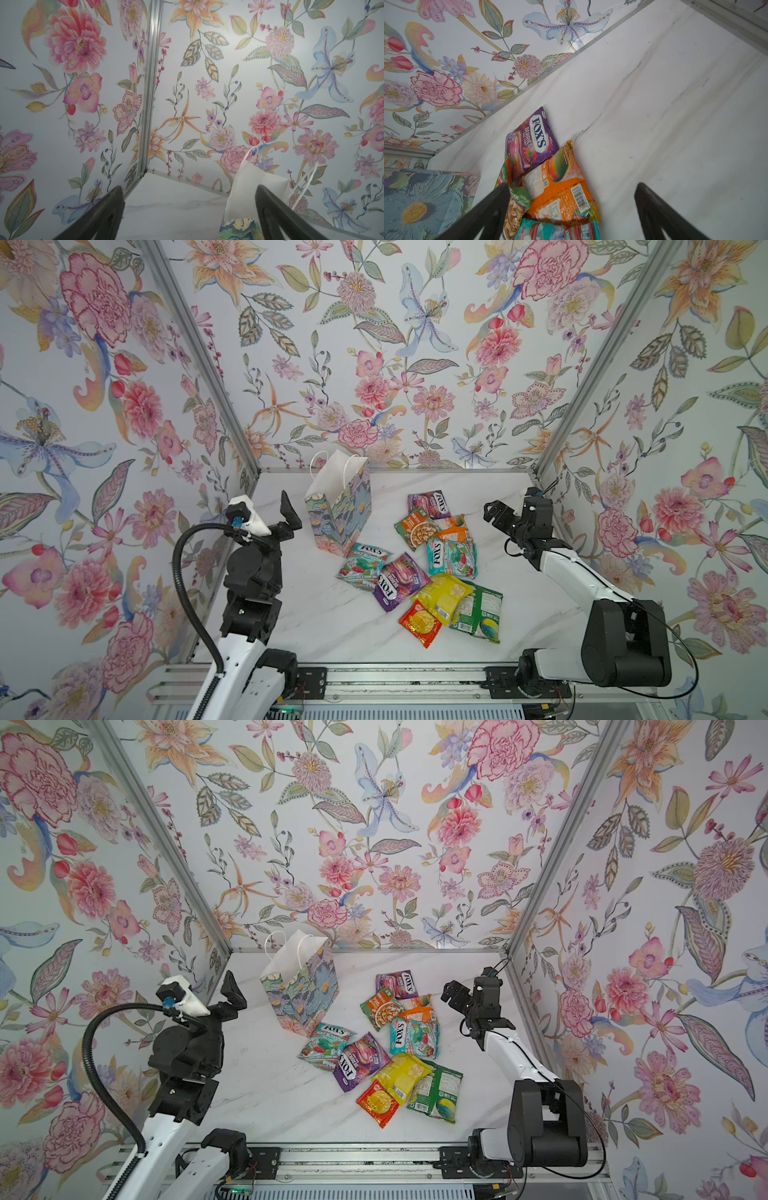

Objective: Place the snacks into the paper bag
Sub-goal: 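Raise the left gripper to the paper bag rim while right moves toward snacks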

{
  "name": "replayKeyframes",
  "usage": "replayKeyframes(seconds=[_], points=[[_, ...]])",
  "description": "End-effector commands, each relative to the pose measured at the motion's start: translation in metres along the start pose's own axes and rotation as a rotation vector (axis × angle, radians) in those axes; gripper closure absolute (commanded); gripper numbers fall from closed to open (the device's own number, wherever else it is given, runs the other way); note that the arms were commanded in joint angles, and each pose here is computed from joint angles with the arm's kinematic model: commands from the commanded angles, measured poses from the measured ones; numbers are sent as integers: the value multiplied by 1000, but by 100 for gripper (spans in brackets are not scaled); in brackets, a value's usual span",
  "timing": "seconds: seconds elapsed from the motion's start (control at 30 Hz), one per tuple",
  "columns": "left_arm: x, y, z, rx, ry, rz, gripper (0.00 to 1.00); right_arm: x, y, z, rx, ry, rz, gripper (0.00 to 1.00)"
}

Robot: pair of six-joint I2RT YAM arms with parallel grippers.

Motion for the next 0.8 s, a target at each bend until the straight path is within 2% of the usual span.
replayKeyframes(seconds=[0.0, 0.23, 0.43, 0.5, 0.63, 0.77], points=[[-9, 0, 16, 200, 2, 128, 1, 2, -5, -4, 69, -17, -24, 4], [-60, 20, 82, 523, -150, 257, 5, 3, -9, -5, 107, 2, -34, 4], [-79, 19, 111, 642, -242, 274, 6, 3, -16, -3, 134, 20, -27, 4], [-82, 12, 121, 704, -243, 304, 6, 2, -18, -2, 142, 26, -23, 4], [-77, -9, 140, 840, -158, 378, 8, 2, -20, 1, 160, 35, -15, 3], [-75, -24, 146, 915, -169, 383, 13, 0, -26, 4, 177, 40, -3, 3]])
Point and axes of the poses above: each gripper's point midway between its finger pads, its own z axis out along the fingers, its own x axis along the line the jaws close on, y = z × x, the point moved 8 cm from there along -z, back along the fingers, and after that the axes turned 7 degrees about -z, right-handed, at the moved point
